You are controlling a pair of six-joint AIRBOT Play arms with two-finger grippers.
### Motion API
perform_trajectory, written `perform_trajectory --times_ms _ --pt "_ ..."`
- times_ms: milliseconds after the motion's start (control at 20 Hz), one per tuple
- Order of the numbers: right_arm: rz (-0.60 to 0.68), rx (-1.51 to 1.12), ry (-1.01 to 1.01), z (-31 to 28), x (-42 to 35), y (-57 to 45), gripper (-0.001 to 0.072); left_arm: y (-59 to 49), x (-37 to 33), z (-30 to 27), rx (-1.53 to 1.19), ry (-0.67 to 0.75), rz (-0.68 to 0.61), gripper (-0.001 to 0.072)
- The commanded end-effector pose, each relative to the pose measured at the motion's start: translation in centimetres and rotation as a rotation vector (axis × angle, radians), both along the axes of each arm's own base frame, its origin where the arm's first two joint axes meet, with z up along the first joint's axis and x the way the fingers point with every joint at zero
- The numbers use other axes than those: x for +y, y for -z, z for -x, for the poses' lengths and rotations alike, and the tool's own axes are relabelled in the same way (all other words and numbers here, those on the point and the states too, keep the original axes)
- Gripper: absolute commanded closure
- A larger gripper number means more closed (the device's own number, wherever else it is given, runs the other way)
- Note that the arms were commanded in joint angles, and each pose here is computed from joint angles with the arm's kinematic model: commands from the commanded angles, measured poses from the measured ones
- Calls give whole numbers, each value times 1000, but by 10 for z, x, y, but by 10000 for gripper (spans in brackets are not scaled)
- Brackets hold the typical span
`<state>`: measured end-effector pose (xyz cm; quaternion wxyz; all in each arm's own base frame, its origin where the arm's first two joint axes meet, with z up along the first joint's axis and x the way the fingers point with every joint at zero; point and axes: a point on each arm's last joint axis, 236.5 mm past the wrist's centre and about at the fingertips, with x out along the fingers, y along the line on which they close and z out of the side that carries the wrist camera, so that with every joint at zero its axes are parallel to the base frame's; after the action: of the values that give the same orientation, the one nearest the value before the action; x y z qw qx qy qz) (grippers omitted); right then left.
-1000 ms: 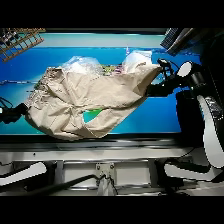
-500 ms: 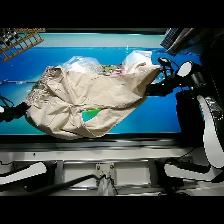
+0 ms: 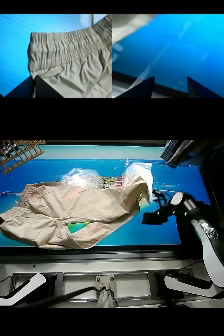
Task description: Fold the clothes and pants, and hang the long-sleeved shirts on hangers.
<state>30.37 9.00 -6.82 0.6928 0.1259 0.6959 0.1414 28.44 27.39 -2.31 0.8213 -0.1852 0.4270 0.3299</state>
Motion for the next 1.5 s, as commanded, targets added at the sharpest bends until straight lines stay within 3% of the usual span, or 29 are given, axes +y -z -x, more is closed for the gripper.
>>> perform_trajectory --times_ms 0,150,300,1200,1250,1350,1450 --pt "-111 -120 259 -27 18 24 241 -4 6 14 14 -39 4 700" --pt "-242 -237 487 -74 26 4 241 -4 6 14 15 -38 4 700" --pt "-262 -319 600 -100 16 -5 242 -5 7 13 9 -38 -2 700" --pt "-242 -220 649 -101 41 45 247 -9 11 7 -26 -44 -17 700" --pt "-233 -229 651 -102 41 47 330 -9 11 6 -28 -44 -18 700" --pt "-220 -271 659 -111 36 44 568 -10 12 6 -31 -44 -21 700" --pt "-220 -313 599 -119 38 33 694 -10 12 6 -31 -44 -22 700"
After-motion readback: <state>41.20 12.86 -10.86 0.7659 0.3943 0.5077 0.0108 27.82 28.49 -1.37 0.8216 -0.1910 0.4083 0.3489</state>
